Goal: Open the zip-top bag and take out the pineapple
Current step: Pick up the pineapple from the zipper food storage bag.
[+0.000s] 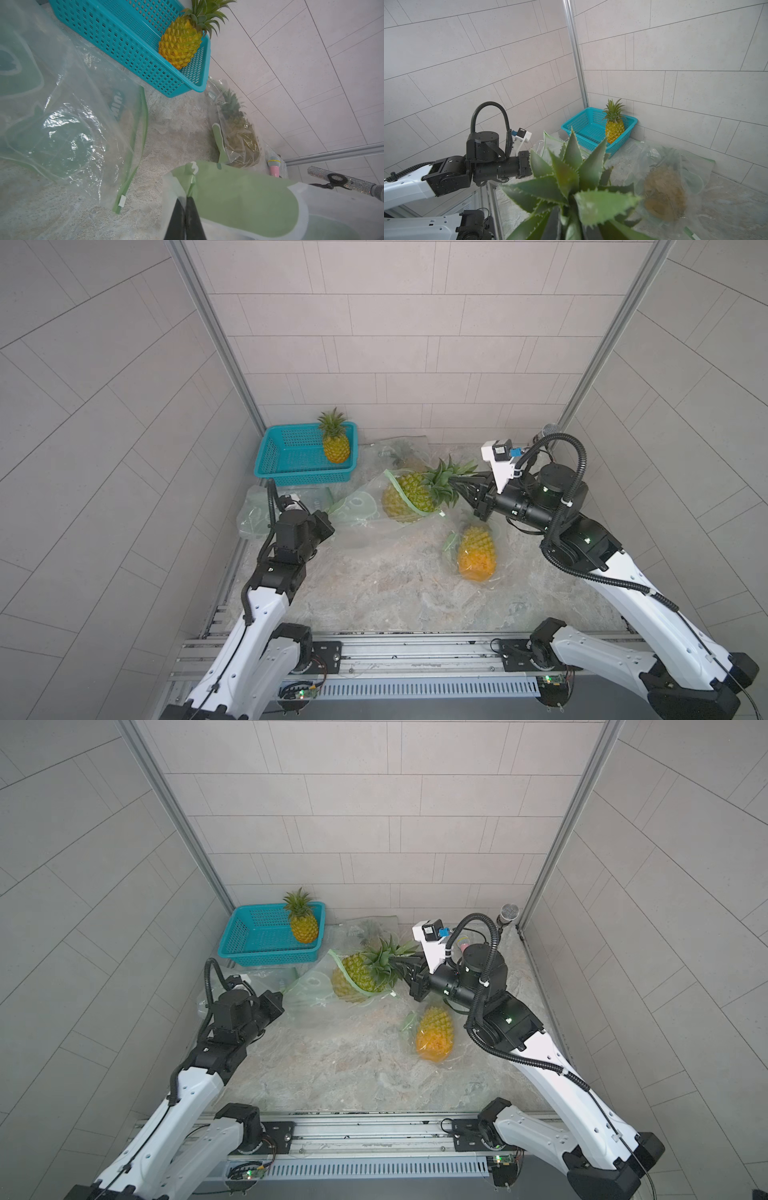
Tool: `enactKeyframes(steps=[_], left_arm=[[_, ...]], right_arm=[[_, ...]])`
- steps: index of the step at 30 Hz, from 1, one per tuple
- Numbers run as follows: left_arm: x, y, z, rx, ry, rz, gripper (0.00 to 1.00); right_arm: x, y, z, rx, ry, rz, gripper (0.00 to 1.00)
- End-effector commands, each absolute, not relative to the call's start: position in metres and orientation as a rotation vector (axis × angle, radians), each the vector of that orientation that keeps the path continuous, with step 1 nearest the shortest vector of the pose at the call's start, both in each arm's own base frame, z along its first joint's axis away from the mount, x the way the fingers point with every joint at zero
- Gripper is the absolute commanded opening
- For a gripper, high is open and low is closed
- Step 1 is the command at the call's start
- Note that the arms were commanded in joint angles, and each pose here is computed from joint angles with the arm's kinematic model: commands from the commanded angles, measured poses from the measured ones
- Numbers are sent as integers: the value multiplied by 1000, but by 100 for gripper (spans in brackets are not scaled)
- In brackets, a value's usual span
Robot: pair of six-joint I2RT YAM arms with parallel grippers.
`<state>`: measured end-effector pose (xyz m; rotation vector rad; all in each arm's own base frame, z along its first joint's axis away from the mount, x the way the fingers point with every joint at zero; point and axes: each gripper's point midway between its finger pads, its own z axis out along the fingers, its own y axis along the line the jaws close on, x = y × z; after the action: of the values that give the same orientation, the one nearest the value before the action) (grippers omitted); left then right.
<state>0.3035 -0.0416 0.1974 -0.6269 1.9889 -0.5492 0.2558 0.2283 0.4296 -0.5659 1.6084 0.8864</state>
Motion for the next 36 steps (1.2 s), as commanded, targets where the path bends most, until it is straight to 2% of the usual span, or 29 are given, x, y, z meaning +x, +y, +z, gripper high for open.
enactKeyframes(steps=[1, 9, 14, 21, 28, 36], left_arm=[[300, -26, 193, -595, 2011, -417, 0], [301, -64, 228, -277, 1942, -580, 0], [298, -76, 236, -182, 1919, -626, 0], [296, -73, 234, -188, 1928, -608, 0], [294, -45, 221, -310, 1965, -445, 0], [293, -31, 216, -368, 1973, -366, 0]], right_arm=[[231, 216, 499, -565, 1348, 908, 0], [242, 223, 489, -574, 1389, 914, 0], [251, 226, 483, -561, 1413, 906, 0], [256, 220, 481, -535, 1417, 867, 0], [249, 210, 490, -516, 1389, 846, 0], [239, 207, 498, -531, 1362, 863, 0]])
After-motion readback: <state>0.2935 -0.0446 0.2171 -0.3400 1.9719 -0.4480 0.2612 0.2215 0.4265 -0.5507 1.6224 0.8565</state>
